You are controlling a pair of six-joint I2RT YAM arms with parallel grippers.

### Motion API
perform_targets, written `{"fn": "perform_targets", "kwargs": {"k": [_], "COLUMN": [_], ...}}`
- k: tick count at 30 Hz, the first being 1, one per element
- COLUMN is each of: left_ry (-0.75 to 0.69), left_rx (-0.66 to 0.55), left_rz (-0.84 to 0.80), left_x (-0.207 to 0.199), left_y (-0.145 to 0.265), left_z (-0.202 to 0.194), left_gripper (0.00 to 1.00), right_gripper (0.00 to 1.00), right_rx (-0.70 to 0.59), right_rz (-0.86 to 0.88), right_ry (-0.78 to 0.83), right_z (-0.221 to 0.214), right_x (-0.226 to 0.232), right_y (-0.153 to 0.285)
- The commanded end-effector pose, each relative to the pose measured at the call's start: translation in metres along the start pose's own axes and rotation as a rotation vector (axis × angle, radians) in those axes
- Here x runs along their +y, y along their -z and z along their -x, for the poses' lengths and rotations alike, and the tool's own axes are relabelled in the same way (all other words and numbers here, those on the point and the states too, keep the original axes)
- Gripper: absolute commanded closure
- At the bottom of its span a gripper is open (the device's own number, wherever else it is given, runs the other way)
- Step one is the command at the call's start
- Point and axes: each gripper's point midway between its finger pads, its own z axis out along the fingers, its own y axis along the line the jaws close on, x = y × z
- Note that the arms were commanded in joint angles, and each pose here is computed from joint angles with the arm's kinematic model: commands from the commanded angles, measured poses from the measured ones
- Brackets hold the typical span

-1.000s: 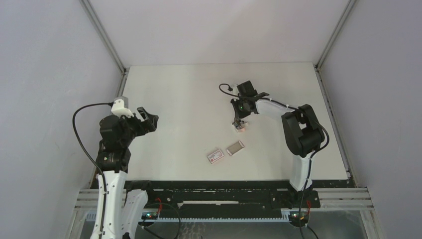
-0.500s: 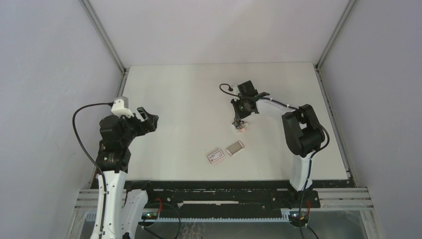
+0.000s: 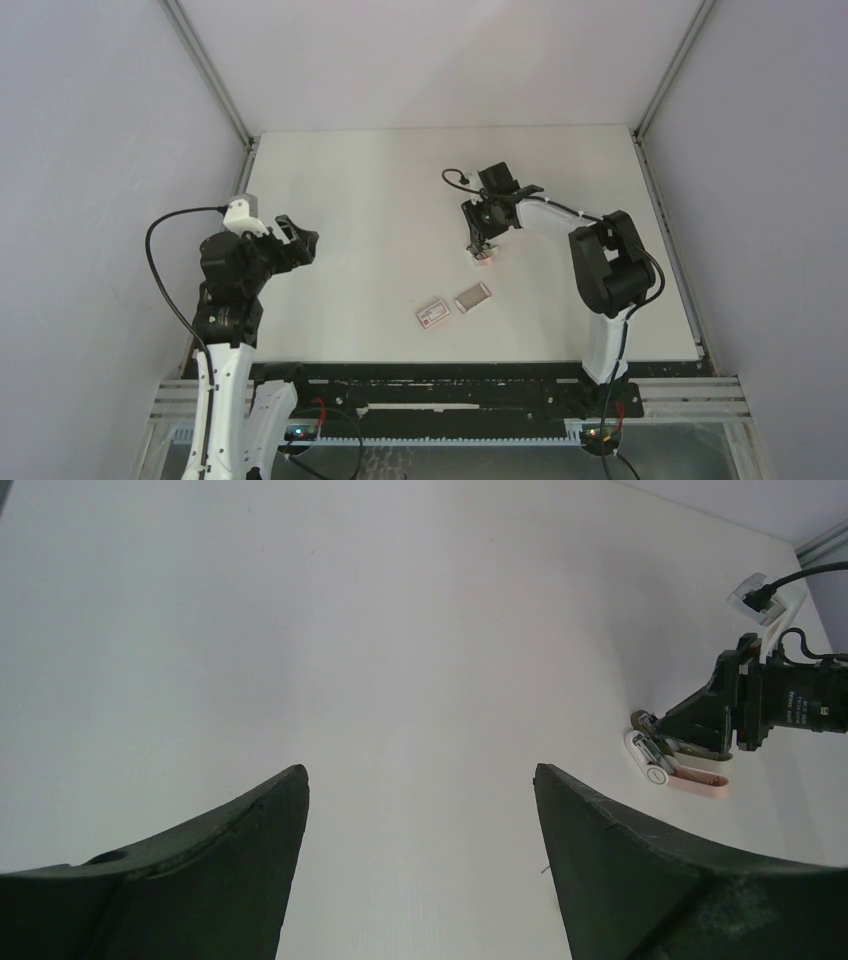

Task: Load the staples into the stapler

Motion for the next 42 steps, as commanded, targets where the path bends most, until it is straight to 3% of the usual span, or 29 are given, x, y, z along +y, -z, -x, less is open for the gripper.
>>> {"fn": "perform_targets", "kwargs": {"k": [1, 5, 12, 15, 42], "left_ry": [-0.03, -0.031, -0.031, -0.03, -0.029], "left_rx": [-0.038, -0.042, -0.04, -0.037, -0.036], "left_rz": [-0.01, -0.008, -0.005, -0.005, -0.009], "left_x": [-0.001, -0.001, 0.0, 0.0, -0.001], "left_y": [0.002, 0.002, 0.002, 0.002, 0.001], "left_z": [0.009, 0.009, 0.009, 0.009, 0.009], "left_gripper": [0.13, 0.13, 0.13, 0.13, 0.13], "right_gripper": [0.6, 0.58, 0.82, 0.87, 0.92], "right_rx": [-0.121, -0.159, -0.126, -0.101, -0.003], "right_rz": [0.038, 0.029, 0.016, 0.026, 0.0], "right_ry": [0.0, -0.024, -0.038, -0.045, -0.084], "right_z": [0.031, 0.041, 0.035, 0.029, 0.003], "right_x": [0.01, 0.007, 0.003, 0.004, -0.009], "right_y": [0.035, 0.043, 0.034, 0.026, -0.002]}}
